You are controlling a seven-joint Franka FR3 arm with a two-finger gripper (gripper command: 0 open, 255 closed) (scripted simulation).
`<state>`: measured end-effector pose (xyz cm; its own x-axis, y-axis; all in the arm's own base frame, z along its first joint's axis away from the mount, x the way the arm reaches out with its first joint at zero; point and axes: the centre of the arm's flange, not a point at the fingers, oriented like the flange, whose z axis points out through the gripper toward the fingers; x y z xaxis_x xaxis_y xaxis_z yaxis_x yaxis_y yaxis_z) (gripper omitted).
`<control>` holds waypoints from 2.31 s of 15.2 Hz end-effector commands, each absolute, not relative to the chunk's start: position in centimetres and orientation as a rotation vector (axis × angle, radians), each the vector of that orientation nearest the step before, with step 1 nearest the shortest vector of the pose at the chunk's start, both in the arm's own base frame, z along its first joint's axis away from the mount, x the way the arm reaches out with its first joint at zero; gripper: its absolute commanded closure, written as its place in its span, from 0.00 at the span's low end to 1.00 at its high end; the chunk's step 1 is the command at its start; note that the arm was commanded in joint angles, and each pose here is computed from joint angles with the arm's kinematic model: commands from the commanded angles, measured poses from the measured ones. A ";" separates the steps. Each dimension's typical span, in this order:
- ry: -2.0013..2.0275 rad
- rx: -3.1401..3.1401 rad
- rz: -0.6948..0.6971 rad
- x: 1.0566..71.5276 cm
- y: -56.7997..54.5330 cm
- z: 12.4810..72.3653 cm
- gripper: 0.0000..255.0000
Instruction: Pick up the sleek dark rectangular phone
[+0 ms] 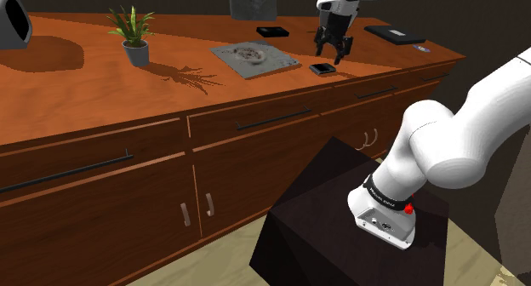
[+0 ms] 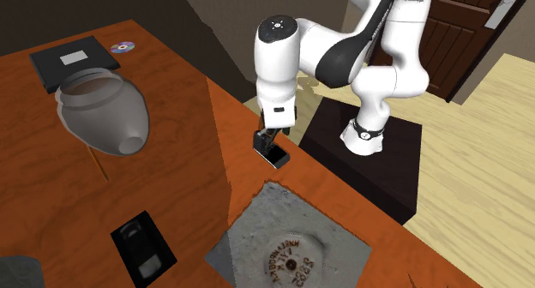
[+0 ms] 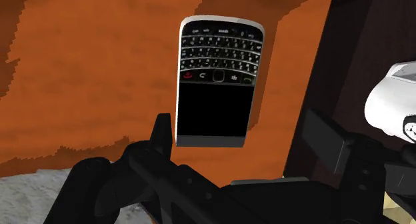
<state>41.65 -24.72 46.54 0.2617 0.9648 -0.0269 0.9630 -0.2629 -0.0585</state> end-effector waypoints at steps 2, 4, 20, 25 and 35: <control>-1.942 -2.432 0.089 42.5 -25.0 45.3 0.00; -1.942 -2.432 0.089 42.5 -25.0 44.2 0.00; -1.942 -2.432 0.089 42.5 -25.0 42.8 1.00; -1.942 -2.432 0.089 42.5 -25.0 45.5 1.00; -1.942 -2.432 0.089 42.5 -25.0 50.3 1.00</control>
